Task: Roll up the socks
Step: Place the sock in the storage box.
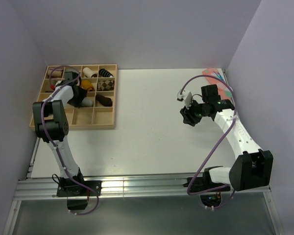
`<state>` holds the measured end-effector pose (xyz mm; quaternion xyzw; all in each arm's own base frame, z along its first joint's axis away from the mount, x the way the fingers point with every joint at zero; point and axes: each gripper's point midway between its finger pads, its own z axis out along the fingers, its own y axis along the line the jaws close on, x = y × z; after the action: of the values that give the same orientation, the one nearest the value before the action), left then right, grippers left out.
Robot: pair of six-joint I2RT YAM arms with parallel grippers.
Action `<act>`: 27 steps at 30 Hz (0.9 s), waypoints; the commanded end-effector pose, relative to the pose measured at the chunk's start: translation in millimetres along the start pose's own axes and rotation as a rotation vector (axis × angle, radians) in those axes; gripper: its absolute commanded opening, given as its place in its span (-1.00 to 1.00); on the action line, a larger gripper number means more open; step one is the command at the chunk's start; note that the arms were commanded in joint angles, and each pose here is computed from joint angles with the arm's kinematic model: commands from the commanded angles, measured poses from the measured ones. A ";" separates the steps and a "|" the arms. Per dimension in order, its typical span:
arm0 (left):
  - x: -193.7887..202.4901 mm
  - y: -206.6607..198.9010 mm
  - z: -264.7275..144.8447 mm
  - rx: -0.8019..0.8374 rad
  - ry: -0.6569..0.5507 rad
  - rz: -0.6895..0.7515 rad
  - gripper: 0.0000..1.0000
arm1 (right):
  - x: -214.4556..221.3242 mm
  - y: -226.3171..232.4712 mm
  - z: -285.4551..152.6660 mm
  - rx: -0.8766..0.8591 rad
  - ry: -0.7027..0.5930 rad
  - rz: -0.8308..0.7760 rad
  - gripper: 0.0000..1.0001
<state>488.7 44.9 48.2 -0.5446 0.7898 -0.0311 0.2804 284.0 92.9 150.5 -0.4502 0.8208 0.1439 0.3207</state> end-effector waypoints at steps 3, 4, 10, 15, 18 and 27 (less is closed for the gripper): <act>-15.2 -1.7 -22.4 -0.026 -0.040 0.040 0.30 | -5.7 -2.2 -8.2 0.021 -0.019 -0.017 0.05; -16.3 -4.2 -24.4 -0.019 -0.043 0.043 0.31 | -5.4 -2.4 -7.8 0.020 -0.017 -0.017 0.05; -22.6 -20.2 -38.9 0.021 -0.063 0.052 0.34 | -7.9 -3.7 -9.1 0.024 -0.022 -0.021 0.05; -27.0 -28.1 -49.3 0.037 -0.072 0.066 0.42 | -9.9 -2.8 -10.3 0.019 -0.024 -0.021 0.05; -28.9 -28.8 -54.6 0.040 -0.079 0.070 0.42 | -10.2 -3.4 -11.5 0.022 -0.024 -0.022 0.05; -41.2 -24.7 -83.4 0.044 -0.123 0.067 0.41 | -15.9 -2.9 -14.8 0.021 -0.039 -0.018 0.07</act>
<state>481.2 43.5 92.2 -0.5192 0.8033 -0.0039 0.2918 281.0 92.6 149.3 -0.4495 0.8230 0.1465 0.3148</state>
